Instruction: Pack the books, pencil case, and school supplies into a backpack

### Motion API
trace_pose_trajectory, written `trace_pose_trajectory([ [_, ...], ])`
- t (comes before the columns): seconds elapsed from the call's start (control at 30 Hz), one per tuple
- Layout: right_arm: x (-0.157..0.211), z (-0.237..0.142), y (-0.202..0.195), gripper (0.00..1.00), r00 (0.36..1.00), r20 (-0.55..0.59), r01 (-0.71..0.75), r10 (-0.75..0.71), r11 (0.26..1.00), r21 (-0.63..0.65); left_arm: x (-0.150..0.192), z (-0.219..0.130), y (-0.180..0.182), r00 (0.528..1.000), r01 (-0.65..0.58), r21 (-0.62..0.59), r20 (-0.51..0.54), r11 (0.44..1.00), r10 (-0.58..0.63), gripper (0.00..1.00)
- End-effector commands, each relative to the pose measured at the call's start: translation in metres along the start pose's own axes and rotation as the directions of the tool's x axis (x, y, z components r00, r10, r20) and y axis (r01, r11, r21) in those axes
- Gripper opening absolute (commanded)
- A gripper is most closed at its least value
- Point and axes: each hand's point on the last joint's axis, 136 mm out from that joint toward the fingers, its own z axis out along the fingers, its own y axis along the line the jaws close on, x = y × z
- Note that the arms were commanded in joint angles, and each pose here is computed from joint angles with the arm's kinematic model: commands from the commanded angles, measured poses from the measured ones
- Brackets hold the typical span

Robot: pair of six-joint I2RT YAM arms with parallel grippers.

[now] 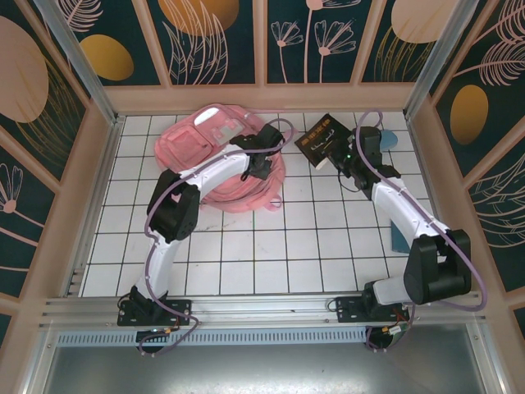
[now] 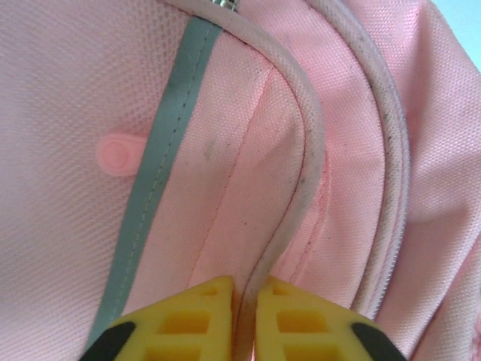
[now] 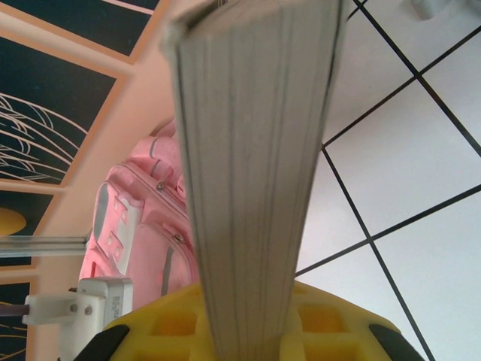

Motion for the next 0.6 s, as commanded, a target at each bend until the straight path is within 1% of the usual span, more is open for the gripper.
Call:
trace_pose_trajectory([
  [0.0,-0.024,-0.026,0.033,0.02,0.993,0.109,0.058,-0.047,0.993,-0.102,-0.044,-0.059,0.053,0.975,0.117,-0.139,0.205,0.983,-0.087,0.09],
  [0.1,-0.024,-0.032,0.041,0.02,0.991,0.118,0.080,-0.064,0.987,-0.137,-0.061,-0.091,0.071,0.935,0.194,-0.156,0.330,0.968,-0.134,0.07],
  [0.2,-0.021,-0.037,0.052,0.02,0.990,0.110,0.107,-0.087,0.976,-0.191,-0.072,-0.119,0.083,0.894,0.246,-0.156,0.419,0.957,-0.161,0.04],
  [0.33,-0.012,-0.046,0.074,0.02,0.986,0.087,0.162,-0.142,0.941,-0.297,-0.084,-0.146,0.100,0.846,0.297,-0.177,0.504,0.939,-0.172,0.02],
  [0.47,0.012,-0.047,0.093,0.02,0.982,0.014,0.177,-0.187,0.898,-0.402,-0.096,-0.172,0.115,0.789,0.355,-0.182,0.585,0.917,-0.189,0.01],
  [0.57,0.031,-0.039,0.096,0.02,0.983,-0.038,0.150,-0.181,0.898,-0.413,-0.105,-0.183,0.117,0.754,0.379,-0.156,0.624,0.912,-0.207,0.01],
])
